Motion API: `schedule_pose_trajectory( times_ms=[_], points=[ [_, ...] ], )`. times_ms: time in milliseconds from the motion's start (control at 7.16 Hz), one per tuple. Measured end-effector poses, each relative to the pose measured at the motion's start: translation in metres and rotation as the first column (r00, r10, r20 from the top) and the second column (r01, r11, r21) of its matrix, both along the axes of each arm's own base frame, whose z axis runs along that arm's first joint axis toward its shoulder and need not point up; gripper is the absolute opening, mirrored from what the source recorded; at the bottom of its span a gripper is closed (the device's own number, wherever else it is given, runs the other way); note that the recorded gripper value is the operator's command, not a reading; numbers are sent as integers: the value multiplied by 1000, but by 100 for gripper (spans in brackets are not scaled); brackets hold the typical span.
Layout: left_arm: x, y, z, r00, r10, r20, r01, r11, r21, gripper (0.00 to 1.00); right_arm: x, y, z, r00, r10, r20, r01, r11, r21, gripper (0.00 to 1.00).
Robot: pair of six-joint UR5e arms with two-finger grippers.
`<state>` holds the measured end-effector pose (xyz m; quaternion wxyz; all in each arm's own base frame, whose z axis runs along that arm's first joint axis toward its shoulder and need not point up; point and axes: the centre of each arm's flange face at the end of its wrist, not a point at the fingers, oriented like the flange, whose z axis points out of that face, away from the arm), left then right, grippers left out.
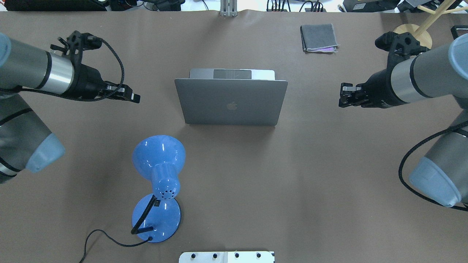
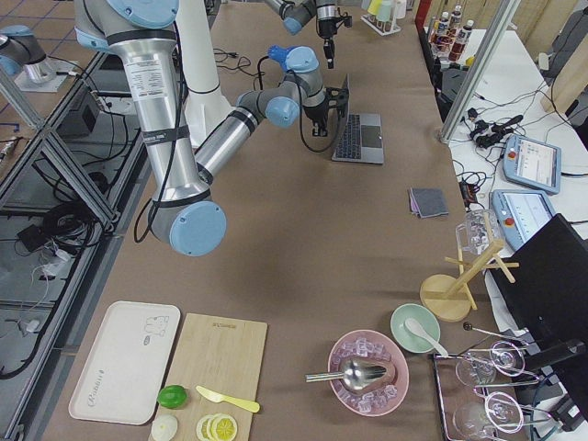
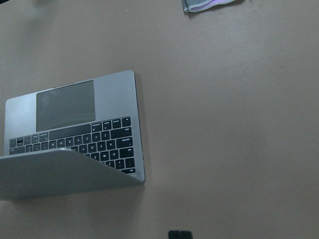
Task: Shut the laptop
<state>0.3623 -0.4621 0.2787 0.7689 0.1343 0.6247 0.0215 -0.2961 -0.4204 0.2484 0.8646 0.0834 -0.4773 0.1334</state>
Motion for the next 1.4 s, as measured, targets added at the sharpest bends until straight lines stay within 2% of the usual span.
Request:
schedule_pose_trajectory(
  times_ms=[279,838,1397],
  points=[
    [20,6,-30,999,2,-53,-5,999,-46,0,-27,9,-21,1000,18,1,-18,1000,-2,0],
    [32,1,-69,995,1,-98,-8,998,-66,0,-63,27,-38,998,69,14,-69,998,-14,0],
    [46,-9,-75,995,-13,-100,2,994,-106,0,-79,14,-46,992,123,7,-124,992,13,0]
  ],
)
